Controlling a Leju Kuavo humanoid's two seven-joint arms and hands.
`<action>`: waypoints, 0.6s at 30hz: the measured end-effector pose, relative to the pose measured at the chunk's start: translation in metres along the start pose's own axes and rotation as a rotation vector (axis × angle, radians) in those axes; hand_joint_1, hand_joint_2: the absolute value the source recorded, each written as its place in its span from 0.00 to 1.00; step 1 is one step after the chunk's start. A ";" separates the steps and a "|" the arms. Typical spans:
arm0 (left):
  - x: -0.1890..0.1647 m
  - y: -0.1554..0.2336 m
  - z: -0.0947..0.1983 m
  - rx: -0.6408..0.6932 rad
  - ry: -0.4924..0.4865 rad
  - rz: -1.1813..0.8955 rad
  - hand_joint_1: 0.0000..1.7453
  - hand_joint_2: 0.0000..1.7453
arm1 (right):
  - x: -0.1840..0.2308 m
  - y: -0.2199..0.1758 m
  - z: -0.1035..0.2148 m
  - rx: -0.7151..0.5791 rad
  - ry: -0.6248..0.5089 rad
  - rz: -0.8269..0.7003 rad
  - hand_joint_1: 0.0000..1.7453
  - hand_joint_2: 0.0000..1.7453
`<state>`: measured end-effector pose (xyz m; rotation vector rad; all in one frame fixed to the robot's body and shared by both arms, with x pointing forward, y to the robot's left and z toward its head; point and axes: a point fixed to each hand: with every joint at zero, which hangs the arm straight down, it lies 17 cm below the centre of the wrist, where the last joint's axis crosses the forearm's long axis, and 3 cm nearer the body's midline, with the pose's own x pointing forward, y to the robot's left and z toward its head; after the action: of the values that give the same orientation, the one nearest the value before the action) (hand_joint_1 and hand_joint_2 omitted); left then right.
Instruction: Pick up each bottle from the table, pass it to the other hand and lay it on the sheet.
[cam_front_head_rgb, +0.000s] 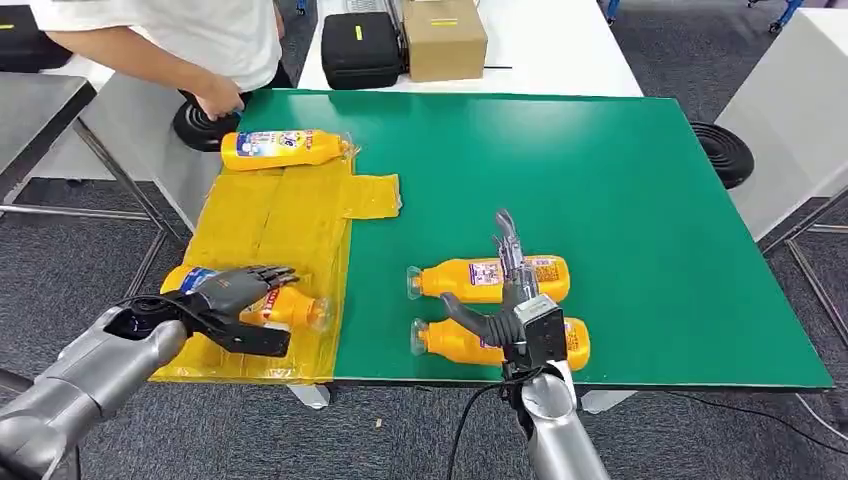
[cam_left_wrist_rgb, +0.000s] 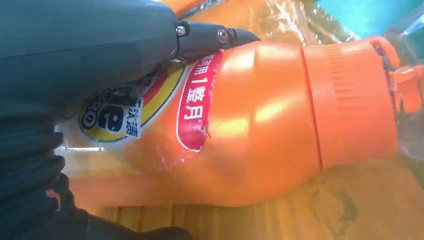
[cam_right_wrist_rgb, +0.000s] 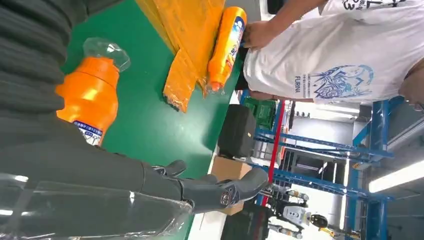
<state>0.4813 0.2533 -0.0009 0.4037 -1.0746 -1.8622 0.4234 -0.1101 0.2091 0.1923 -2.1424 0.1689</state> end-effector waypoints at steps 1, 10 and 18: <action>-0.003 0.001 0.003 -0.013 0.000 0.005 0.00 1.00 | 0.000 0.000 0.000 -0.001 0.000 -0.002 0.00 1.00; -0.009 0.018 0.020 -0.011 -0.015 -0.016 0.00 1.00 | 0.000 -0.001 0.003 -0.008 -0.001 -0.010 0.00 1.00; -0.011 0.023 0.027 0.001 -0.017 -0.038 0.00 1.00 | 0.000 -0.001 0.002 -0.007 -0.002 -0.014 0.00 1.00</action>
<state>0.4821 0.2723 0.0312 0.4120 -1.0862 -1.9015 0.4220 -0.1113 0.2077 0.2039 -2.1425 0.1530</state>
